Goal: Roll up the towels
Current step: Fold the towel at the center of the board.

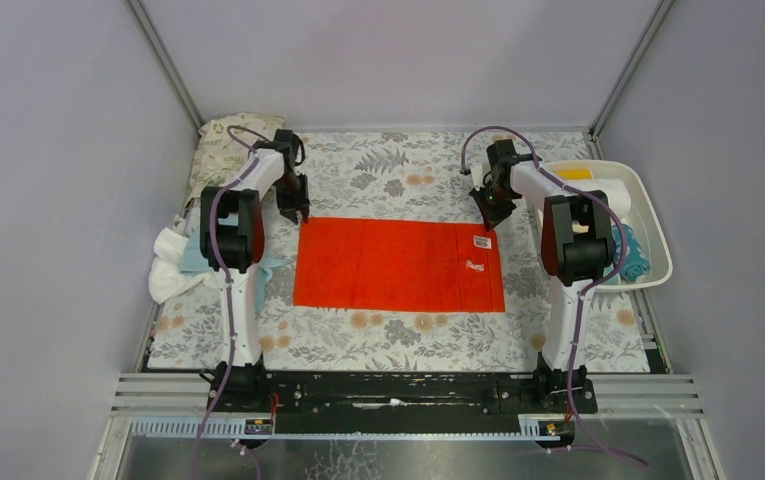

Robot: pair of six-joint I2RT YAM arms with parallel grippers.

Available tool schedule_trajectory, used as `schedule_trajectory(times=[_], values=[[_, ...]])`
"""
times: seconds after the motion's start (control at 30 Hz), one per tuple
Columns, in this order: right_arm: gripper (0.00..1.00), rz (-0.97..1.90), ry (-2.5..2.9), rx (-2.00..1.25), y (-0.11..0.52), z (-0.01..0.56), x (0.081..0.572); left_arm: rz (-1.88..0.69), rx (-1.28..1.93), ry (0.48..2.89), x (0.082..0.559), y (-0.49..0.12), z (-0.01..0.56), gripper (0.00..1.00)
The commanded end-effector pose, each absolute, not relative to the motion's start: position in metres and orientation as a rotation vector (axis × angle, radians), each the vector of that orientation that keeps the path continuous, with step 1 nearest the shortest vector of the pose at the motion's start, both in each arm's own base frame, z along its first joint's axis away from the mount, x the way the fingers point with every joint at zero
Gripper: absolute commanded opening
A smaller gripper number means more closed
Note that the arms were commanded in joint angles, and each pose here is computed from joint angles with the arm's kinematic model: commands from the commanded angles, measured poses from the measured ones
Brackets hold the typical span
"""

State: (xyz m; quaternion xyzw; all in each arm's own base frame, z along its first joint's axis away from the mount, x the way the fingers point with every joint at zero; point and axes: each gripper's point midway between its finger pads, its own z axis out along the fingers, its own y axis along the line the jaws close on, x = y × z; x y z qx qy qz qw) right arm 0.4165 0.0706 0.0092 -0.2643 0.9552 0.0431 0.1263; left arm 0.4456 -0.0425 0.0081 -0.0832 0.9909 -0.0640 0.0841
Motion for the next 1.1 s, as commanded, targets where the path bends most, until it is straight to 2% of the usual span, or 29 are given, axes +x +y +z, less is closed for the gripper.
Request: schedule_trajectory(times=[0.0,0.1,0.23,0.33,0.5,0.63,0.83,1.07], values=[[0.00,0.043,2.811,-0.800,0.058,-0.005,0.419,0.005,-0.189,3.112,0.416,-0.037,-0.059,0.28],[0.00,0.054,2.810,-0.796,0.059,-0.006,0.421,0.026,-0.144,3.119,0.413,-0.045,-0.061,0.22],[0.00,0.047,2.787,-0.800,0.061,0.001,0.429,-0.010,-0.120,3.108,0.419,-0.051,-0.058,0.00],[0.00,-0.008,2.753,-0.805,0.056,0.011,0.437,-0.012,-0.116,3.046,0.433,-0.048,-0.039,0.00],[0.00,-0.144,2.615,-0.773,0.046,0.053,0.467,-0.035,-0.135,2.845,0.467,-0.042,0.023,0.00],[0.00,-0.218,2.551,-0.738,0.039,0.078,0.474,-0.066,-0.144,2.724,0.475,-0.043,0.068,0.00],[0.00,-0.216,2.533,-0.677,0.036,0.086,0.449,-0.071,-0.205,2.677,0.448,-0.041,0.090,0.00],[0.00,-0.290,2.577,-0.535,0.019,0.086,0.413,-0.101,-0.317,2.688,0.396,-0.042,0.086,0.00]])
